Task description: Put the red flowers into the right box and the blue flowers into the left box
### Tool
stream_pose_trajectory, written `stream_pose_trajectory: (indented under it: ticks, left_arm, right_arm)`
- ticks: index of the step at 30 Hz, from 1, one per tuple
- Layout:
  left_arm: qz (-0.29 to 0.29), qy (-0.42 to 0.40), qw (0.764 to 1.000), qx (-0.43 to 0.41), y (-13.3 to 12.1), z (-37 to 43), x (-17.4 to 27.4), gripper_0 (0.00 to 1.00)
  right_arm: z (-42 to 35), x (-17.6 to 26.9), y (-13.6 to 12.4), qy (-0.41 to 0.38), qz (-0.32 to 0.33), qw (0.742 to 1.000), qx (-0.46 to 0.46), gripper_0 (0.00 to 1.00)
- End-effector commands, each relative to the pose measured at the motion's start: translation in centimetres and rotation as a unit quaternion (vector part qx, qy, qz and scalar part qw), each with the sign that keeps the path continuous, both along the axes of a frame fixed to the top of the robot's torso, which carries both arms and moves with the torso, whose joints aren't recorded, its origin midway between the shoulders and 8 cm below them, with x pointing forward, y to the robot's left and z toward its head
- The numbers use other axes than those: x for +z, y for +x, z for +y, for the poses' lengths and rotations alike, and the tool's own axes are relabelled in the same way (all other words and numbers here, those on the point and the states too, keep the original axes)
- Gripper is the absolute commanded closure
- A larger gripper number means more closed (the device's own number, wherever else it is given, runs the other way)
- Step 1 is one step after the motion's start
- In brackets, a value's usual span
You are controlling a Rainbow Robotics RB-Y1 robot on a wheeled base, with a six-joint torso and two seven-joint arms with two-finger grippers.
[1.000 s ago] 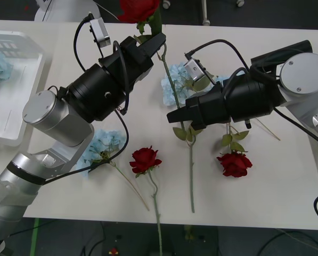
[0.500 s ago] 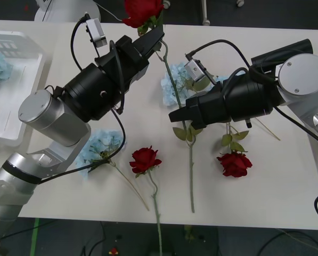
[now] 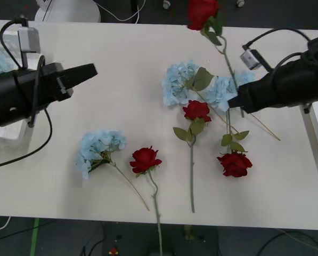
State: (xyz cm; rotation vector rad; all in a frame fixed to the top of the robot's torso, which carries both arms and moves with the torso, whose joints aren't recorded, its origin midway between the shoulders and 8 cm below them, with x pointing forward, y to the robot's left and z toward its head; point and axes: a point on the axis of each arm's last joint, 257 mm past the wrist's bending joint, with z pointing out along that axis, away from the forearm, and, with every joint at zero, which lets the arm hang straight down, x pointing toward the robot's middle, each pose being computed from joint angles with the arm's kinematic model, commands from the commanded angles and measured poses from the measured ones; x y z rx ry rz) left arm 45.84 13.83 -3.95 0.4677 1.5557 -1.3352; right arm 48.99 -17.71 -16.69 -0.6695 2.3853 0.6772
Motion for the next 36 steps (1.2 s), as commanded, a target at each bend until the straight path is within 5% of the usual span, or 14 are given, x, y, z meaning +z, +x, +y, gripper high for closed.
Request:
stream_pose_trajectory:
  ticks: [1,11,18,27,36]
  left_arm:
    - [0.028,0.071,0.997,0.009,0.4,6.3,-2.1,0.0]
    - [0.184,0.176,0.967,0.001,-2.1,11.2,-7.2,0.0]
    - [0.336,0.236,0.911,0.035,-4.4,12.3,-6.7,0.0]
    - [0.471,0.263,0.82,0.188,-7.6,7.9,-7.9,0.0]
    - [0.511,0.257,0.758,0.314,-11.3,4.8,-14.7,0.0]
  right_arm:
    - [-12.3,4.4,3.8,-0.092,-0.036,0.99,-0.097,1.0]
    - [-34.2,4.6,2.3,-0.25,-0.006,0.936,-0.247,1.0]
    - [-44.1,3.1,-1.5,-0.296,0.036,0.904,-0.307,1.0]
    - [-49.5,-2.1,-3.1,-0.373,0.058,0.86,-0.343,1.0]
    - [-50.4,-5.9,-1.2,-0.433,0.026,0.835,-0.337,1.0]
